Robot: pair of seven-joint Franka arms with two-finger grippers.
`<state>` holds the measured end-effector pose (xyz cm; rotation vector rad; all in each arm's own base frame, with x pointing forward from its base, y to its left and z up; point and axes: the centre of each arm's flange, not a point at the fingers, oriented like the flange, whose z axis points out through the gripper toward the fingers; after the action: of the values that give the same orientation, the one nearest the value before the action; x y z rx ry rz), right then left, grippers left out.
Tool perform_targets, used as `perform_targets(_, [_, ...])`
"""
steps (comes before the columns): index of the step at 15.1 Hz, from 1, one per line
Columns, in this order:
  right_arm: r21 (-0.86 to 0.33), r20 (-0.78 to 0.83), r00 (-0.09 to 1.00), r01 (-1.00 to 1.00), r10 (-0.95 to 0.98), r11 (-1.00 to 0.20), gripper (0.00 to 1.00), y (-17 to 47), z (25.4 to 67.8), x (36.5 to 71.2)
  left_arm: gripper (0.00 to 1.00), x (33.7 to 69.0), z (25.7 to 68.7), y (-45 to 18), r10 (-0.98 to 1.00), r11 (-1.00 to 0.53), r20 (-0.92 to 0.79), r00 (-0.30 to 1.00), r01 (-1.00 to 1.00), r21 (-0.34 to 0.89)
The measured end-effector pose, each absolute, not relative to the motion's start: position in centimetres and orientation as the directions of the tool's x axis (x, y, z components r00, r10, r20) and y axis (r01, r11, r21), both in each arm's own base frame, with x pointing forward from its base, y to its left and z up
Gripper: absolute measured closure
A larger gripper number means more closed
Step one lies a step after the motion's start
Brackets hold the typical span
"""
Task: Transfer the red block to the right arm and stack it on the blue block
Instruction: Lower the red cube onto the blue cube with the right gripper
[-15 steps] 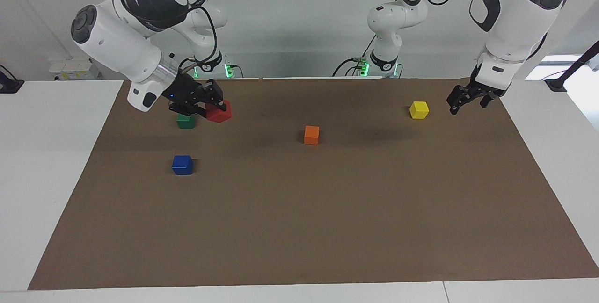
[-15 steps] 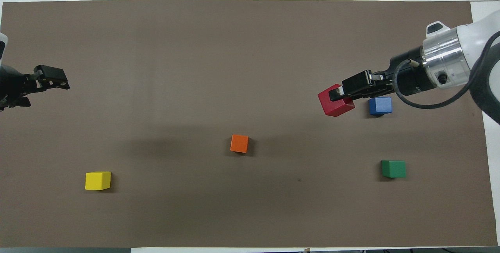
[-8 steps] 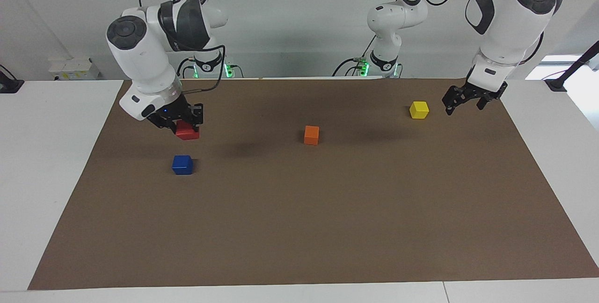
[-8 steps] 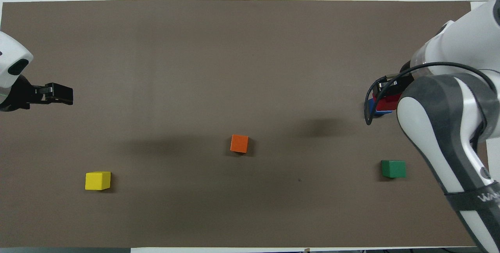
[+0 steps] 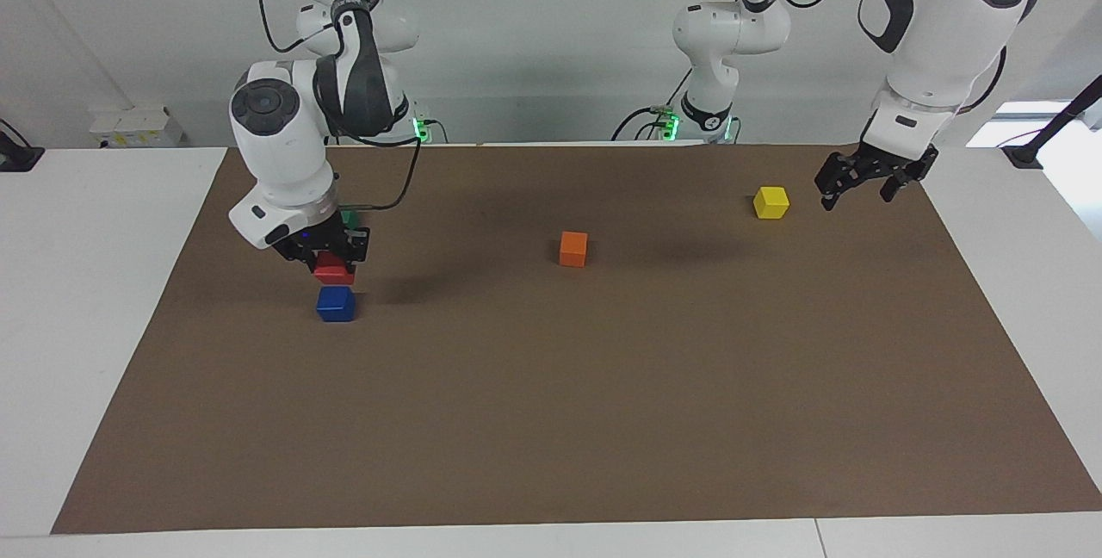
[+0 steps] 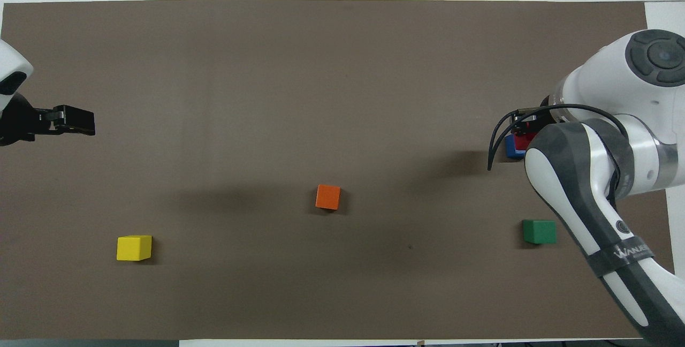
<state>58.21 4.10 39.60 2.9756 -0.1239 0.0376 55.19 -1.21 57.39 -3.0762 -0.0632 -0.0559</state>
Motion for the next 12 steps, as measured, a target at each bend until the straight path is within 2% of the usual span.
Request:
perform_targets(3, [0.199,0.046,0.996,-0.083,-0.075,-0.976,0.44,4.1,38.3,57.9,0.0,55.2,57.4,-1.3,0.038,-0.997,0.035,0.999,0.041,-0.064])
perform_targets(8, [0.184,0.078,0.994,-0.084,-0.071,-0.979,0.44,4.3,36.4,57.1,0.0,55.8,57.5,-1.3,0.054,-0.998,0.02,0.998,0.055,-0.026])
perform_targets(12, [0.187,0.084,0.995,-0.077,-0.063,-0.979,0.44,4.5,36.6,56.8,0.0,56.5,57.9,-2.1,0.045,-0.999,-0.017,0.999,0.045,-0.014])
